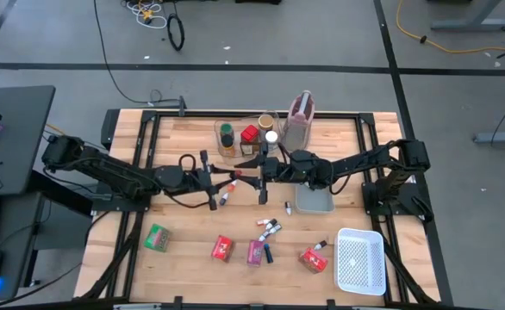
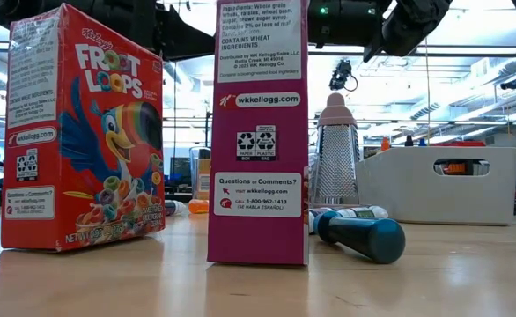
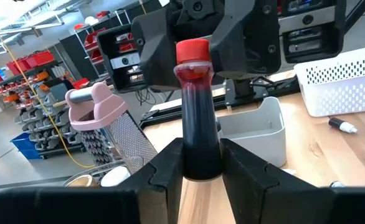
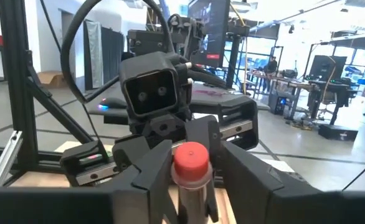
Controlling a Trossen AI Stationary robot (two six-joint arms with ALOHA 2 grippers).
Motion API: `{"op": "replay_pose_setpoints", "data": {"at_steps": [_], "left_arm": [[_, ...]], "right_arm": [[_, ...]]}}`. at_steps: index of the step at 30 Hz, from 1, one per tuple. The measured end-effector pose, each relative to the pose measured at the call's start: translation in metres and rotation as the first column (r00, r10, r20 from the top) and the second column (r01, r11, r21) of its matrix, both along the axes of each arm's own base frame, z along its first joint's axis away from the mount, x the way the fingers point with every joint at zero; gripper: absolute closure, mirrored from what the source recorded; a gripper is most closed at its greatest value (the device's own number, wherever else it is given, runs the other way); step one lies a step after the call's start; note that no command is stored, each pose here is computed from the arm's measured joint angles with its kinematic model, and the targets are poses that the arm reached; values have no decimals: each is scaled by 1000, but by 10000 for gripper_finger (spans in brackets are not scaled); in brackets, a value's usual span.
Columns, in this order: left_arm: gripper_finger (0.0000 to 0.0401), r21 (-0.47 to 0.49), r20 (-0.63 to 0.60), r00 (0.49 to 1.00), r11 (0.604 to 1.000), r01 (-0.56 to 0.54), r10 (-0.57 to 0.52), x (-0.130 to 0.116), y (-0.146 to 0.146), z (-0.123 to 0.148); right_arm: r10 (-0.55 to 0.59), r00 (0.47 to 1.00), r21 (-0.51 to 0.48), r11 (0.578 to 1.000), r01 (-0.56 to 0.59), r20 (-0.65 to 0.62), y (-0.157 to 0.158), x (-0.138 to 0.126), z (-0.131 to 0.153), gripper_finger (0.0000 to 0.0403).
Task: Pick & Place Kitchen Items
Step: Put the medium red food coloring bottle into the gray bin
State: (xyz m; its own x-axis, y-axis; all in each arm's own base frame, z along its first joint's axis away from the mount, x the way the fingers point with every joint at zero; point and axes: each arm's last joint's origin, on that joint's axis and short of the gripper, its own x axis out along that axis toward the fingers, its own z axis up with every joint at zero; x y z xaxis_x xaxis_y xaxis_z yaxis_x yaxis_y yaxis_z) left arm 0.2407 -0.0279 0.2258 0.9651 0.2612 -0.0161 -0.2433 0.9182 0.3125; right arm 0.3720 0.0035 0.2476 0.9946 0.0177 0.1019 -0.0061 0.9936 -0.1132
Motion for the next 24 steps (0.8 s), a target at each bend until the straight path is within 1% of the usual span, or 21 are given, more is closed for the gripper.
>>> {"op": "replay_pose_setpoints", "data": {"at_steps": [6, 9, 14, 17, 19, 22, 24], "left_arm": [[294, 0, -1, 1000, 1000, -2, 2, 0, 0, 0], [290, -9, -3, 1000, 1000, -1, 1, 0, 0, 0], [282, -25, 5, 1000, 1000, 1, -1, 0, 0, 0], [272, -39, -6, 1000, 999, 0, 0, 0, 0, -1], [262, -43, -18, 1000, 999, -1, 0, 0, 0, -3], [244, -43, -46, 999, 999, 1, -3, 0, 0, -6], [233, -52, -60, 998, 999, -1, -3, 0, 0, -7]], "right_arm": [[10, 1000, -1, 1000, -10, -13, 0, 0, -1, 315], [9, 1000, -1, 1000, -9, -20, 0, 0, -2, 332], [9, 999, -1, 1000, -9, -41, 1, 0, -4, 320], [10, 996, 10, 1000, -9, -88, 1, -1, -6, 318], [-1, 990, 27, 1000, 5, -141, 1, -4, -6, 318], [-67, 967, 48, 996, 82, -247, 1, -12, -4, 319], [-120, 936, 68, 986, 151, -331, 0, -22, 0, 319]]}}
